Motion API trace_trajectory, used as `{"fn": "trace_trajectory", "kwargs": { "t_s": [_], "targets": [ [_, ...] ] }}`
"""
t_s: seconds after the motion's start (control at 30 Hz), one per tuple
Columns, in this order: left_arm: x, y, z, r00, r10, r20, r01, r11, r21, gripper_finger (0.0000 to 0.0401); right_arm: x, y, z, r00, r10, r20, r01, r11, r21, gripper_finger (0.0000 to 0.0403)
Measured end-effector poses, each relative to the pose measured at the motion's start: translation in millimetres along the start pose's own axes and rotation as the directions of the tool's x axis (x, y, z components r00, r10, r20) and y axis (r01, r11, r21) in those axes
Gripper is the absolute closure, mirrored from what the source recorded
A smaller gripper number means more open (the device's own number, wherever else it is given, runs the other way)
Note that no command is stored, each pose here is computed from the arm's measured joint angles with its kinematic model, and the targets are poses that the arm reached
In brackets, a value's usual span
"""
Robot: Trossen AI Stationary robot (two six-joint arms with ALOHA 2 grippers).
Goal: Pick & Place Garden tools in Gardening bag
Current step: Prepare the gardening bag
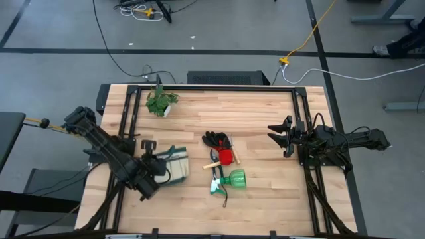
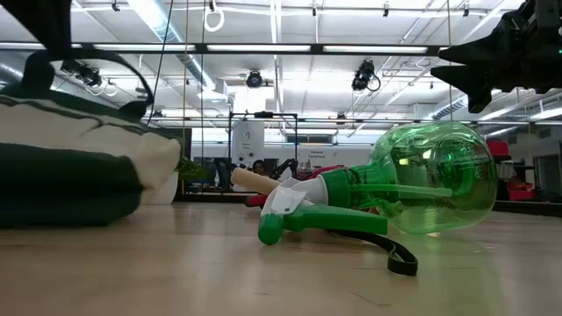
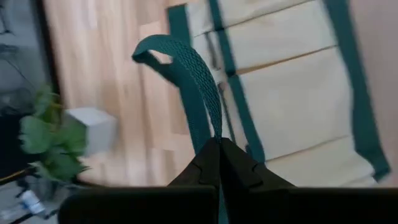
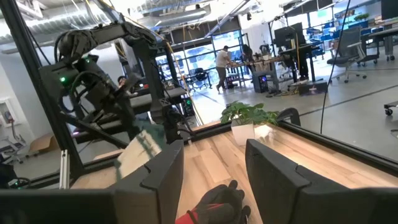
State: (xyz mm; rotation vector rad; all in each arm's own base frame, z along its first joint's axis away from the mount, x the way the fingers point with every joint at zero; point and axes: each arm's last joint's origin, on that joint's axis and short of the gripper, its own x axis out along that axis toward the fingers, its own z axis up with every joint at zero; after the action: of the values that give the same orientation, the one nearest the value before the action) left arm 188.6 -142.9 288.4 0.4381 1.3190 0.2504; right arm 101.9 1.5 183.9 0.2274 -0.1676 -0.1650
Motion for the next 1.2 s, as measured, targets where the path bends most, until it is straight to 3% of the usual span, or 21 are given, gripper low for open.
{"fn": "trace_trajectory", "kwargs": {
  "t_s": [0.77, 1.2],
  "targets": [
    [-25.1, 104.7, 43.5, 0.968, 0.241, 0.074, -0.247, 0.965, 0.085, 0.04, 0.0, -0.3, 0.0, 1.0, -0.008, 0.002, 0.009, 1.0, -0.028, 0.023],
    [-10.3, 169.3, 66.3, 0.938, 0.326, 0.117, -0.335, 0.939, 0.072, 0.04, 0.0, -0.3, 0.0, 1.0, -0.008, 0.002, 0.009, 1.0, -0.03, 0.023]
  ]
}}
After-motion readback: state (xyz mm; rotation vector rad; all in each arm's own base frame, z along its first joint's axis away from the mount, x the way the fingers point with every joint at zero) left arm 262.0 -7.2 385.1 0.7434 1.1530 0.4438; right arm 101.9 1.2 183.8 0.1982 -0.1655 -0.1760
